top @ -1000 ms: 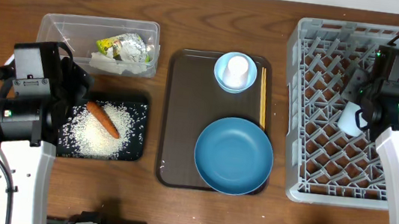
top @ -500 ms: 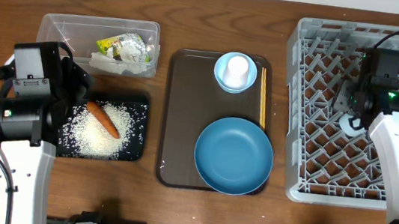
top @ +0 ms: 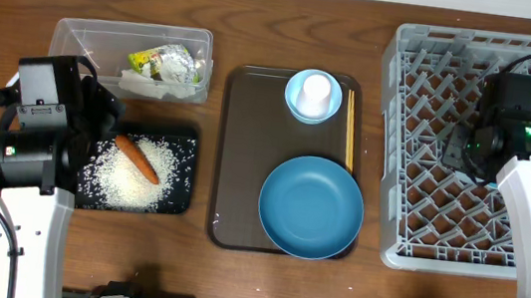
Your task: Sort waste into correct bins and load items into the dishwasher rack
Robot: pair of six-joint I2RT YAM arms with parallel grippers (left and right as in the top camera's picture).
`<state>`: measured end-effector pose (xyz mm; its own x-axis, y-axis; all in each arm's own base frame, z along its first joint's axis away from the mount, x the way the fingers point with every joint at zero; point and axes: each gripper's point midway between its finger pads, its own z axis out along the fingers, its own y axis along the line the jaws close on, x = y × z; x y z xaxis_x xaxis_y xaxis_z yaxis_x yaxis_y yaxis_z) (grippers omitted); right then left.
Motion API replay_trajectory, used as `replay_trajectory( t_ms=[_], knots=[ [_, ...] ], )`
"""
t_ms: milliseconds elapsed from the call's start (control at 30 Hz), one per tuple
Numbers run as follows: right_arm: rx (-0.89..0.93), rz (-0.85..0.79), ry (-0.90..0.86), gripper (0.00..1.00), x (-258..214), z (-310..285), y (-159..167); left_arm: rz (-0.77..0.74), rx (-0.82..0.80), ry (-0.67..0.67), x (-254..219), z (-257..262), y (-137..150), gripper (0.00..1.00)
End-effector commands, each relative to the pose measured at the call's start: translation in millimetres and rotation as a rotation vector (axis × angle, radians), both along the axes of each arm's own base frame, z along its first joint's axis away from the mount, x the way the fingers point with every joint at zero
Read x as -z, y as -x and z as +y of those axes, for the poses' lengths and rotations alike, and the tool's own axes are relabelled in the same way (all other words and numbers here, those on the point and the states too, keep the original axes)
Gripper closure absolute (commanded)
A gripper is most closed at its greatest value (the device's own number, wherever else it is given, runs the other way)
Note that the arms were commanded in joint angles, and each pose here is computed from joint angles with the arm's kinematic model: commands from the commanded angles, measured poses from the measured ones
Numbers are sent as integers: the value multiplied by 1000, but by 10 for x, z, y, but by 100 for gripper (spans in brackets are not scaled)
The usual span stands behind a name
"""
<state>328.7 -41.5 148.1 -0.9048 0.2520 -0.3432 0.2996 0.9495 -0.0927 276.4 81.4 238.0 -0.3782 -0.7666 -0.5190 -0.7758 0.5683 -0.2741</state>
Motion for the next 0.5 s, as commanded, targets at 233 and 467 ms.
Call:
replay_trajectory(
  t_ms=[233, 467],
  knots=[
    [49, -88, -7, 99, -237, -22, -119, 4, -9, 0, 5, 21, 5, 1],
    [-3, -226, -149, 99, -622, 186, -325, 4, -9, 0, 5, 21, 5, 1]
  ],
)
